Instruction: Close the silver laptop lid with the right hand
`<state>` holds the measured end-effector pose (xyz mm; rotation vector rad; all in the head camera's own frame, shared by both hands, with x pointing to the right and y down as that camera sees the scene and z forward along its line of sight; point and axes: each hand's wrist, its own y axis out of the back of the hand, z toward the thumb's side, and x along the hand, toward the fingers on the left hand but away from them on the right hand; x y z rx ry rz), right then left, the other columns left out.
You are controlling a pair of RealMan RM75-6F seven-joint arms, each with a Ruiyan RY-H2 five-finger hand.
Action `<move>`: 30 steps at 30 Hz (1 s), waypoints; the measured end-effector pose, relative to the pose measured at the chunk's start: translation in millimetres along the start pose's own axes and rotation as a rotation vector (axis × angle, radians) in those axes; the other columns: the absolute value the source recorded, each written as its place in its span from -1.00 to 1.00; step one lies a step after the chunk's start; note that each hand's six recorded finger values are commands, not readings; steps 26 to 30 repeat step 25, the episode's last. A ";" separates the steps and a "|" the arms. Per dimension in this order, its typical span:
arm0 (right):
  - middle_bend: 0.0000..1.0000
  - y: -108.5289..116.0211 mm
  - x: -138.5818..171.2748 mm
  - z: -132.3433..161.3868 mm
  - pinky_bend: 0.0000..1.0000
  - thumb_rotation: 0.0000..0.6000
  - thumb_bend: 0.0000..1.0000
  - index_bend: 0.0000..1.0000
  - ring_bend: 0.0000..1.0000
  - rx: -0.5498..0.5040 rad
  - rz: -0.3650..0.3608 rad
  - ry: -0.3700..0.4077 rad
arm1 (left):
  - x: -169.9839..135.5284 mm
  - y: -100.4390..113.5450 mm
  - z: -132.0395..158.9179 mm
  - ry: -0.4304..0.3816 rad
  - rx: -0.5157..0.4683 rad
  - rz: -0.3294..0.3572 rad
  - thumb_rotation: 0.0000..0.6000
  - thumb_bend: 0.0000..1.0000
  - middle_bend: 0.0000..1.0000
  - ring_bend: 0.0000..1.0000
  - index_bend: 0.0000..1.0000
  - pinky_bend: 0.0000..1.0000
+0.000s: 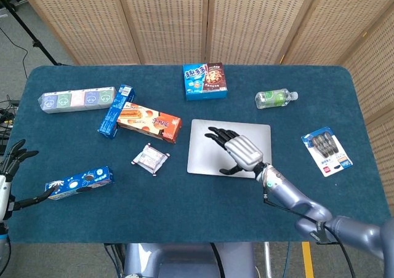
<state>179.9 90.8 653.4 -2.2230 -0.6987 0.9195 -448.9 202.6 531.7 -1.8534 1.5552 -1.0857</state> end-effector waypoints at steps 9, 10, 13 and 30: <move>-0.98 42.0 83.0 -6.4 -0.74 1.00 -0.56 -0.87 -0.84 -0.006 -0.212 -0.030 | 2.4 -9.1 -0.2 0.003 0.008 -0.007 1.00 -0.98 -0.80 -0.70 -0.51 -0.63; -0.98 44.3 93.5 -7.6 -0.75 1.00 -0.56 -0.87 -0.84 -0.006 -0.230 -0.035 | 2.7 -11.4 0.1 0.003 0.011 -0.010 1.00 -0.98 -0.80 -0.70 -0.51 -0.63; -0.98 49.3 128.0 -10.3 -0.75 1.00 -0.56 -0.87 -0.84 -0.007 -0.283 -0.048 | 2.8 -15.8 1.7 -0.001 0.017 -0.017 1.00 -0.97 -0.80 -0.70 -0.52 -0.63; -0.99 43.0 242.1 -30.7 -0.75 1.00 -0.56 -0.88 -0.84 -0.023 -0.413 -0.139 | 2.6 -28.8 2.6 -0.001 0.035 -0.014 1.00 -0.97 -0.81 -0.72 -0.55 -0.63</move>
